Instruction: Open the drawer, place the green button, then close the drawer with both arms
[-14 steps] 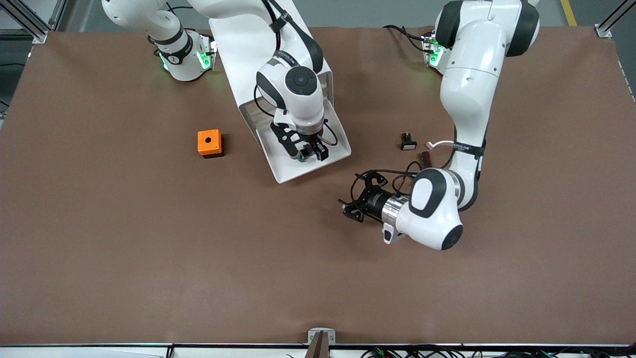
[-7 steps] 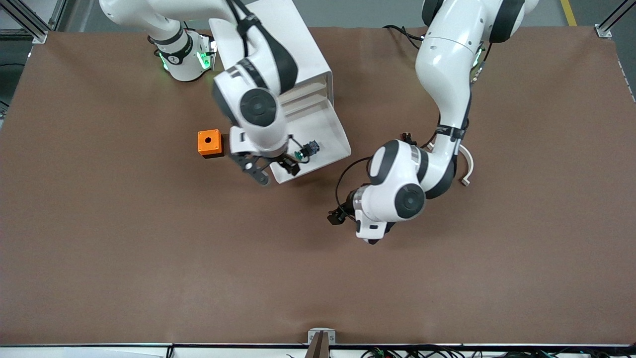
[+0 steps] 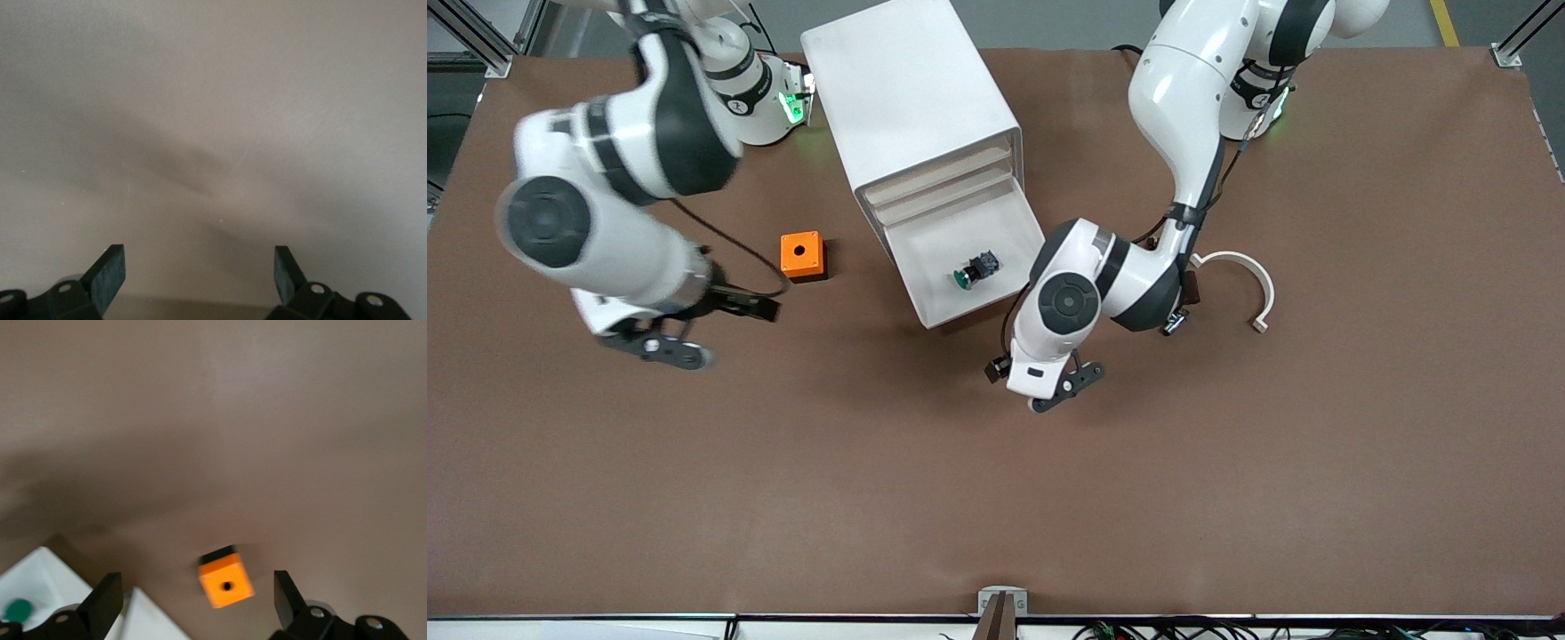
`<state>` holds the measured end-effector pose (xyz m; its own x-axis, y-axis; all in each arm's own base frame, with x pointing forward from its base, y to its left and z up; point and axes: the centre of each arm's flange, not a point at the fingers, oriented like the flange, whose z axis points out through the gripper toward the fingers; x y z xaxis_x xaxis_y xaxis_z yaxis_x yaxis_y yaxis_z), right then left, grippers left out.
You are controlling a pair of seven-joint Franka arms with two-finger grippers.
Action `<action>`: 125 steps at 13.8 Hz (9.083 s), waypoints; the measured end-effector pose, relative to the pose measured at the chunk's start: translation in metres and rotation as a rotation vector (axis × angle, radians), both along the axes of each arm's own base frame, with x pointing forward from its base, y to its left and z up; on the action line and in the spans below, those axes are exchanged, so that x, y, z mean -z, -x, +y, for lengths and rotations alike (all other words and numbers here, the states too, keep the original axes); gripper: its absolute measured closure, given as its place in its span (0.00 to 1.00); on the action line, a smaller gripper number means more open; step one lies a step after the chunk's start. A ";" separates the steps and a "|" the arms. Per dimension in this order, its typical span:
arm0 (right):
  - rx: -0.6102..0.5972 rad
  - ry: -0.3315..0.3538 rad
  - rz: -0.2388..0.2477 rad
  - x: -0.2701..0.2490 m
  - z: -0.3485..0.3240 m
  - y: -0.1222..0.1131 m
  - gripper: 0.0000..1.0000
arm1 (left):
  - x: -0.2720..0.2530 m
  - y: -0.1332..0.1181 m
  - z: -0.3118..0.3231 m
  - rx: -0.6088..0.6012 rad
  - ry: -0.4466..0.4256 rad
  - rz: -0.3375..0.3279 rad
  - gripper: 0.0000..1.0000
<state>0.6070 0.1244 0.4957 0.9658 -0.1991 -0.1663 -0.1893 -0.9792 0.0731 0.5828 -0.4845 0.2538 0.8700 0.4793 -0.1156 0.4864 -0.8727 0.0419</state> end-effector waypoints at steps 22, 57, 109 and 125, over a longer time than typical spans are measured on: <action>-0.135 -0.043 -0.077 -0.073 -0.158 -0.005 0.00 | 0.021 0.149 -0.093 0.125 -0.052 0.105 0.01; -0.071 -0.077 -0.152 -0.121 -0.157 0.084 0.00 | -0.168 0.087 -0.020 -0.048 0.209 0.222 0.00; -0.153 -0.057 -0.188 -0.139 -0.168 0.094 0.00 | -0.376 0.023 0.505 0.378 0.008 -0.043 0.00; -0.138 -0.056 -0.182 -0.139 -0.176 0.096 0.00 | -0.399 0.011 0.463 0.444 -0.014 -0.180 0.00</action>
<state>0.5113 -0.0514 0.6343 0.9983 -0.0582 0.0056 -0.0582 -0.9983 -0.0050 0.5715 -0.0217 0.6527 0.9966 0.0571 0.0597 0.0523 -0.9955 0.0785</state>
